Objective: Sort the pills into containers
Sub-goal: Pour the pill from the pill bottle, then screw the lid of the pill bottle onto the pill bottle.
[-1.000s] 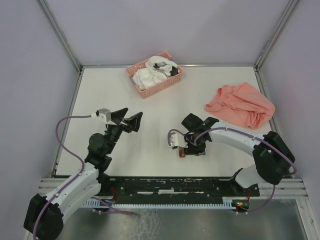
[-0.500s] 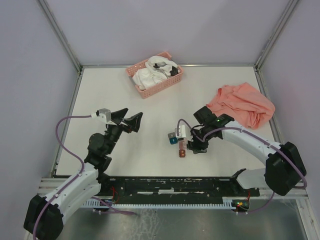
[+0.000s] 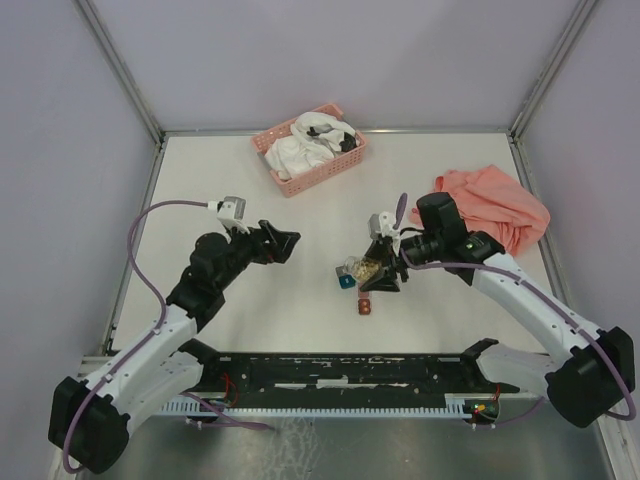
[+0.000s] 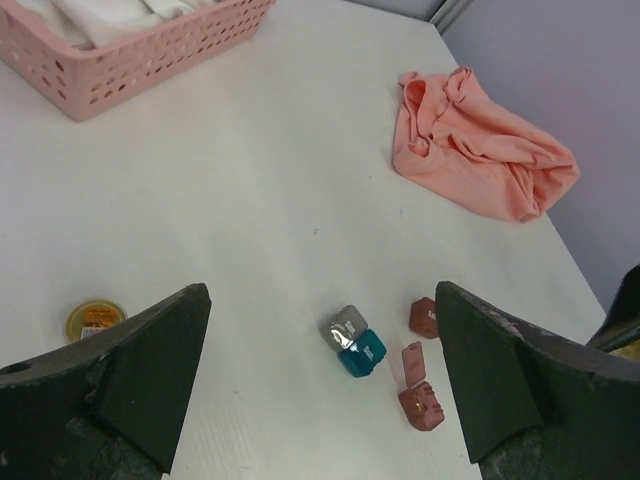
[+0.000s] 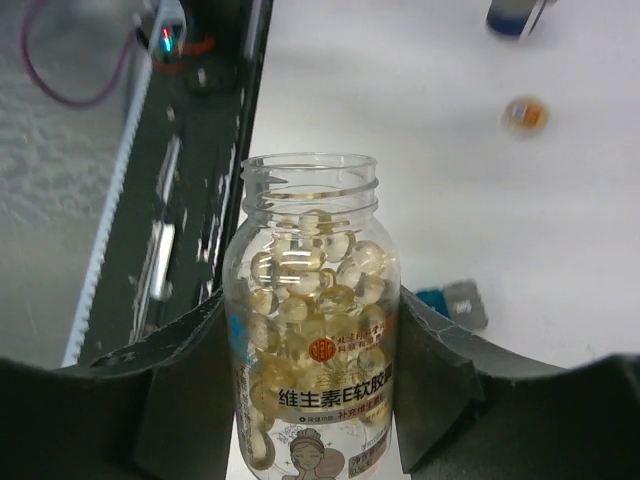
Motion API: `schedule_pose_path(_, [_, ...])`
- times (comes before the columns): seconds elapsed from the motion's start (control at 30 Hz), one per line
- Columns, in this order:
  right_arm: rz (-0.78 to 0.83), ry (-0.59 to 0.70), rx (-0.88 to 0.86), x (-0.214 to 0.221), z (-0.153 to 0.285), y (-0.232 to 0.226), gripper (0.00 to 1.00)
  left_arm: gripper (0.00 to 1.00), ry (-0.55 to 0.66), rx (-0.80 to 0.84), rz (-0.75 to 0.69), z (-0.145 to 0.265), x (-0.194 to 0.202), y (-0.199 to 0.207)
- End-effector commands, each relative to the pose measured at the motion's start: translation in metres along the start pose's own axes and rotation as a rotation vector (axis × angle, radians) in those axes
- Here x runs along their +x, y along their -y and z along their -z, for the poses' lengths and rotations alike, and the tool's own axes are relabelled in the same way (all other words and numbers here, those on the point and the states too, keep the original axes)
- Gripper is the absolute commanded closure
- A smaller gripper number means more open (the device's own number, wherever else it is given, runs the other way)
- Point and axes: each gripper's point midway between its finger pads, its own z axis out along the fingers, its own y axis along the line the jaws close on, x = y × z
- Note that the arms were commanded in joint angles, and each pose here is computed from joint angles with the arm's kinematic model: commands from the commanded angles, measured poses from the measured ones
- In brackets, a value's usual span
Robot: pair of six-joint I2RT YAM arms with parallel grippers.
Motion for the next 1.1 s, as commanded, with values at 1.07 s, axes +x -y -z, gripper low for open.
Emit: schedule_pose_path(1.07, [-0.049, 0.629, 0.121, -0.147, 0.07, 0.013, 0.98, 0.17, -0.432, -0.547, -0.2, -0.048, 0.059, -0.102])
